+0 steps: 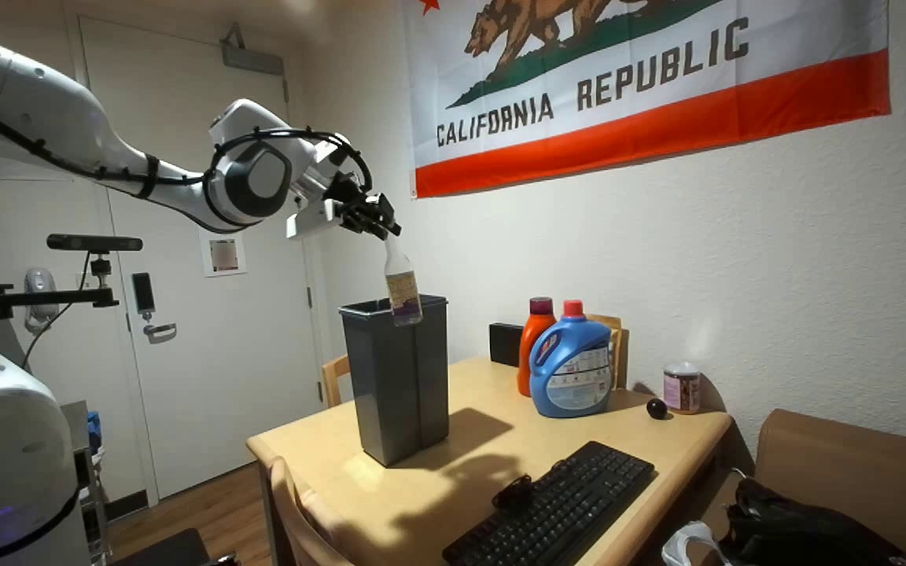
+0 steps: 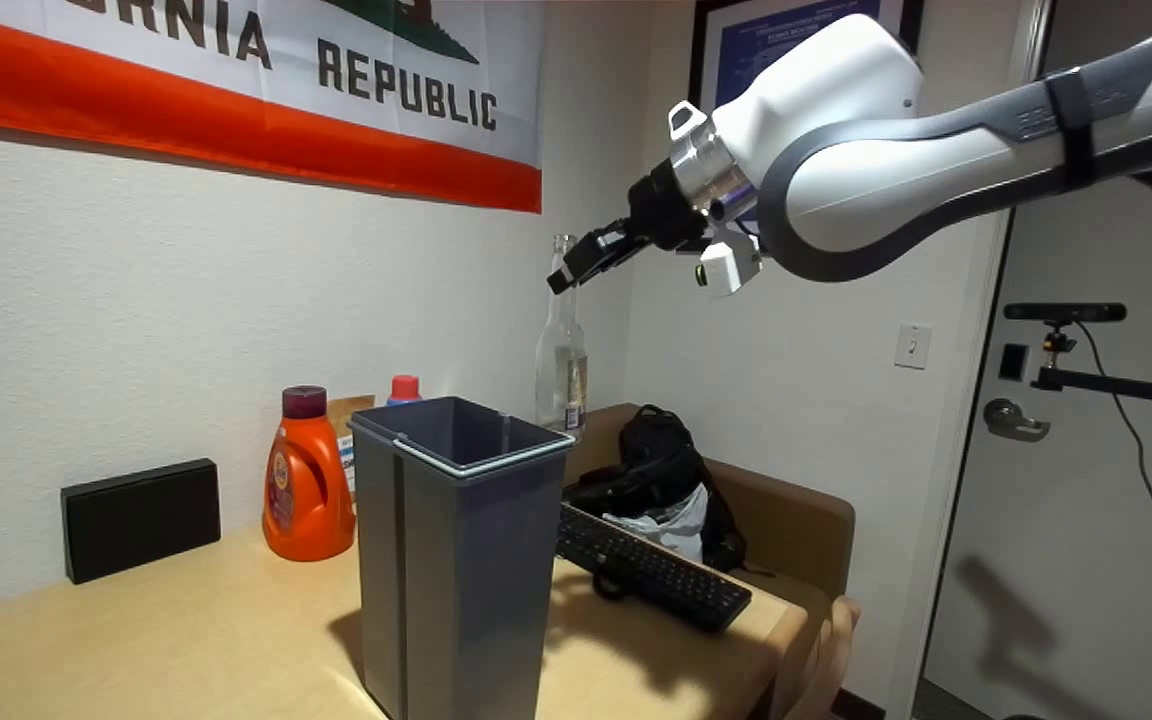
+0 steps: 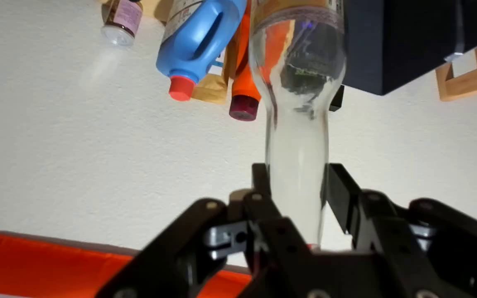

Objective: Put the glass bottle into the gray bin

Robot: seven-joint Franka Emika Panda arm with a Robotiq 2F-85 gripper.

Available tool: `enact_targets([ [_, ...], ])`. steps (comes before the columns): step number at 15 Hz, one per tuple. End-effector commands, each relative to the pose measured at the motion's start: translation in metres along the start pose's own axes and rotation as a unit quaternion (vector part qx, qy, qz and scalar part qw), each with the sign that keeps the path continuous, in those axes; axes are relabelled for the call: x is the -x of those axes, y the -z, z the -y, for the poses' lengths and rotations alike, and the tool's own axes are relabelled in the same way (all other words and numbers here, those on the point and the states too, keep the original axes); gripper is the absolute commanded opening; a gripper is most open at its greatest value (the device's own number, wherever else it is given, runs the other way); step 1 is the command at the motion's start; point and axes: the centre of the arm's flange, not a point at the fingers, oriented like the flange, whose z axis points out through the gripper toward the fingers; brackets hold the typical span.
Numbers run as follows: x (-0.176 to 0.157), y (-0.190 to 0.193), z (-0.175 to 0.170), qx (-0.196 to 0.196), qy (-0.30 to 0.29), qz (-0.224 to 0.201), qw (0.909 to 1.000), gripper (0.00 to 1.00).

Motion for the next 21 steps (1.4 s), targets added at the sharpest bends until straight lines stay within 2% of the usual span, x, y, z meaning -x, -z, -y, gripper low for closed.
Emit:
enact_targets([
  [1,-0.004,0.056,0.01,-0.006,0.032,-0.036,0.9988,0.15],
  [5,-0.014,0.096,0.015,-0.004,0.045,-0.078,0.9959,0.15],
  [8,-0.02,0.106,0.022,-0.028,0.056,-0.095,0.9935,0.15],
  [14,-0.033,0.084,0.05,-0.093,0.071,-0.104,0.9877,0.15],
  [21,-0.044,0.055,0.056,-0.128,0.052,-0.104,0.9849,0.15],
])
